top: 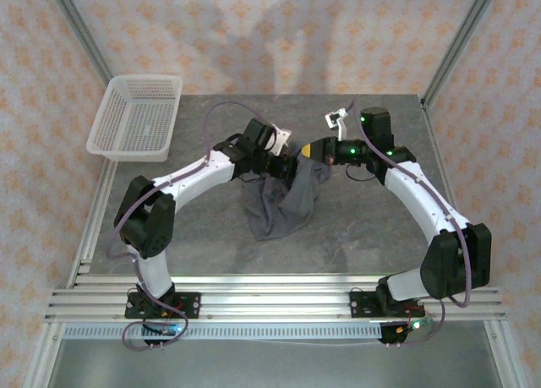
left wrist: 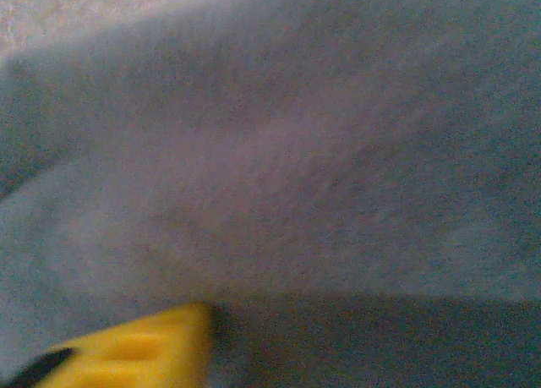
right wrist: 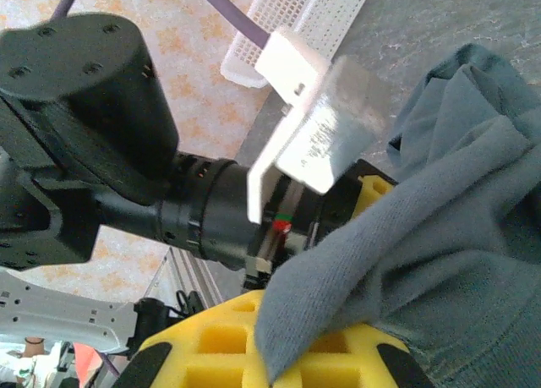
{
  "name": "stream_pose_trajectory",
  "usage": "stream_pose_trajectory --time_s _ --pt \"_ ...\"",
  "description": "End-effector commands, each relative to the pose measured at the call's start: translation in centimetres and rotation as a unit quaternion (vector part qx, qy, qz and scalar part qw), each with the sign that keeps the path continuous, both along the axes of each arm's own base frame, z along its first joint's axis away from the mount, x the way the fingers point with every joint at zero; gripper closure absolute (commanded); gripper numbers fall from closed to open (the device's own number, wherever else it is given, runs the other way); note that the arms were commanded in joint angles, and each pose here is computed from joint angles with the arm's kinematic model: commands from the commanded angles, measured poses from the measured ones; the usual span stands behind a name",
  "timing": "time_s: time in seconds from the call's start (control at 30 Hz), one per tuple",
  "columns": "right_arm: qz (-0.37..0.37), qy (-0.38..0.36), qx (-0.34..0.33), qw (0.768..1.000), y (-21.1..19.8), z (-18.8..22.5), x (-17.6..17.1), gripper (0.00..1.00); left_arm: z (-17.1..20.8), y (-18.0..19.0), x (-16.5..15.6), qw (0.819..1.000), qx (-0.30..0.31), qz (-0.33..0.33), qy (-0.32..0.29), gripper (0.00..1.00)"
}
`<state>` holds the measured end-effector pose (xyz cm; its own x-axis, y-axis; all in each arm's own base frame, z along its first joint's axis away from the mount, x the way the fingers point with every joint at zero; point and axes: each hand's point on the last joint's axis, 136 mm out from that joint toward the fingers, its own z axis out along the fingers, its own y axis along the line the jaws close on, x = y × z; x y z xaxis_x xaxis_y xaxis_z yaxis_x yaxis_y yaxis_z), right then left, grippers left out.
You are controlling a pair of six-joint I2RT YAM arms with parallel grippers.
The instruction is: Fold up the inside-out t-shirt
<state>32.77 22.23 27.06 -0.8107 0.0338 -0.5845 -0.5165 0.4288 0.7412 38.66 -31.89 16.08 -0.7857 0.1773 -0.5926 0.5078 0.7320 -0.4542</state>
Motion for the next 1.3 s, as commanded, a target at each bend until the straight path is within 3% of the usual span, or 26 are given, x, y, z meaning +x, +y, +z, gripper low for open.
stream_pose_trajectory --time_s 0.0,0.03,0.1,0.17,0.23,0.3,0.5,0.67,0.8,0.97,1.07,1.1,1.13,1.17,1.2,1.27 --pt "-0.065 -0.029 -0.032 0.997 -2.6 0.3 1.8 1.0 8.6 -0.8 0.2 0.986 -0.164 -0.004 -0.004 1.0" --pt "-0.123 -0.016 -0.059 0.991 -4.8 -1.3 3.3 0.99 11.9 -0.8 -0.1 0.968 -0.25 -0.01 0.015 1.0" --pt "-0.21 0.025 -0.087 0.973 -9.1 -5.3 5.3 1.0 16.4 -0.5 -1.3 0.938 -0.341 -0.038 0.037 1.0" --pt "-0.219 0.057 -0.098 0.969 -10.3 -8.3 5.7 0.98 17.8 -0.7 -3.2 0.941 -0.328 -0.067 0.051 1.0" --pt "-0.212 0.066 -0.091 0.971 -9.5 -8.9 5.8 0.86 17.9 -0.6 -5.0 0.957 -0.275 -0.081 0.035 1.0" --pt "-0.22 0.056 -0.087 0.97 -9.0 -8.0 5.8 0.72 17.9 -0.6 -5.3 0.964 -0.254 -0.078 0.026 1.0" --pt "-0.302 -0.061 -0.088 0.947 -10.2 -2.8 3.1 0.61 15.8 -1.0 -3.9 0.968 -0.237 -0.062 0.052 1.0" --pt "-0.262 -0.193 -0.12 0.938 -6.1 -1.9 -0.6 0.58 15.4 -1.3 -3.5 0.969 -0.235 -0.061 0.056 1.0" --pt "-0.257 -0.198 -0.157 0.933 -5.3 -3.1 1.0 0.58 15.3 -1.2 -3.6 0.97 -0.227 -0.067 0.051 1.0" --pt "-0.128 -0.24 -0.205 0.94 -1.2 -6.6 1.6 0.52 15.2 -1.1 -3.6 0.972 -0.221 -0.066 0.05 1.0" --pt "-0.11 -0.247 -0.206 0.94 0.0 -7.0 3.0 0.49 15.3 -1.0 -3.8 0.972 -0.222 -0.066 0.05 1.0" --pt "-0.11 -0.248 -0.211 0.939 0.2 -7.3 3.6 0.53 15.3 -1.0 -3.9 0.972 -0.221 -0.066 0.048 1.0" --pt "-0.12 -0.245 -0.215 0.938 0.1 -7.3 4.3 0.63 15.3 -0.9 -3.9 0.973 -0.218 -0.065 0.046 1.0" --pt "-0.129 -0.239 -0.218 0.937 0.0 -7.1 4.8 0.82 15.0 -0.7 -3.9 0.974 -0.211 -0.063 0.045 1.0" --pt "-0.129 -0.233 -0.211 0.941 0.1 -6.6 4.8 0.95 14.6 -0.4 -3.9 0.977 -0.198 -0.06 0.043 1.0" --pt "-0.099 -0.217 -0.176 0.955 0.9 -5.2 3.0 1.0 12.7 1.1 -3.2 0.987 -0.147 -0.029 0.054 1.0"
